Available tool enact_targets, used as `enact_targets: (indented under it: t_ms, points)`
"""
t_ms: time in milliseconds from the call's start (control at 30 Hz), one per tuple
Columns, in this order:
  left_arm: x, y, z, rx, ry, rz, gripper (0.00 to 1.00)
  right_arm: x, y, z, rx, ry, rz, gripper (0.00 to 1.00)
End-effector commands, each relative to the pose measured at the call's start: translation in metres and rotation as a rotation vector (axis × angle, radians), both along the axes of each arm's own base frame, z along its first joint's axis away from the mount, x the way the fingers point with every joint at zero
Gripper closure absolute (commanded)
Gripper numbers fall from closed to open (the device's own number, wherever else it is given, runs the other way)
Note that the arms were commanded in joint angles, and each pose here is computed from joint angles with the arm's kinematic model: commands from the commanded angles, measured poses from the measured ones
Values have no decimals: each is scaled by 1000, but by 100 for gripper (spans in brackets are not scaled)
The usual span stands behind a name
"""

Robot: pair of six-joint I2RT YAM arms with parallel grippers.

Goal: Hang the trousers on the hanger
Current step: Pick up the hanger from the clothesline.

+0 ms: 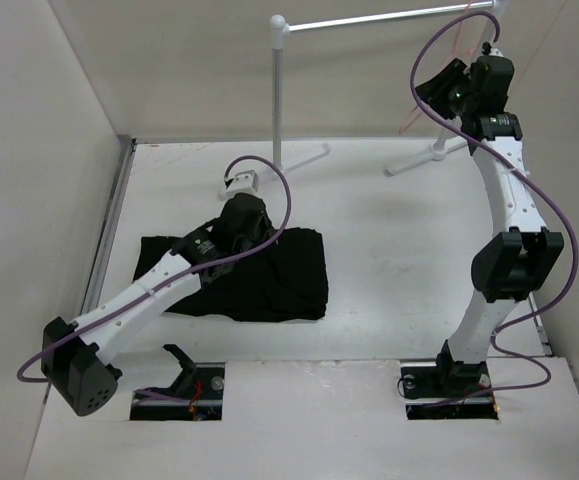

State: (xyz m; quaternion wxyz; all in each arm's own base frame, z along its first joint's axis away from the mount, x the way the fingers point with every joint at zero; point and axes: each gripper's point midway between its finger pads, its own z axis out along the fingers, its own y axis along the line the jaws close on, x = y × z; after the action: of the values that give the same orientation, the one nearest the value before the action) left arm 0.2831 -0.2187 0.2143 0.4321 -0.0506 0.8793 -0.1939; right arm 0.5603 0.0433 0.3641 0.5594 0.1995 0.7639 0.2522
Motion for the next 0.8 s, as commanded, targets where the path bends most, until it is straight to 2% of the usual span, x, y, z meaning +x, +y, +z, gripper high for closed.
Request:
enact_targets:
  t_ms: [0, 100, 233, 467, 567, 767]
  points:
    - [-3, 0, -3, -25, -6, -11, 88, 0, 15, 61, 16, -182, 73, 56]
    - [-3, 1, -9, -22, 5, -6, 87, 3, 20, 65, 47, -198, 96, 76]
    - [-1, 3, -8, -19, 12, -6, 81, -4, 28, 83, 64, -250, 152, 90]
    - [12, 22, -3, -56, 12, 52, 66, -32, 38, 122, 43, -350, 211, 94]
    - [19, 28, 3, -72, -5, 78, 55, -44, 44, 119, 36, -357, 236, 94]
    - [29, 14, 38, -140, -67, 46, 43, -67, 66, 84, 66, -311, 283, 94]
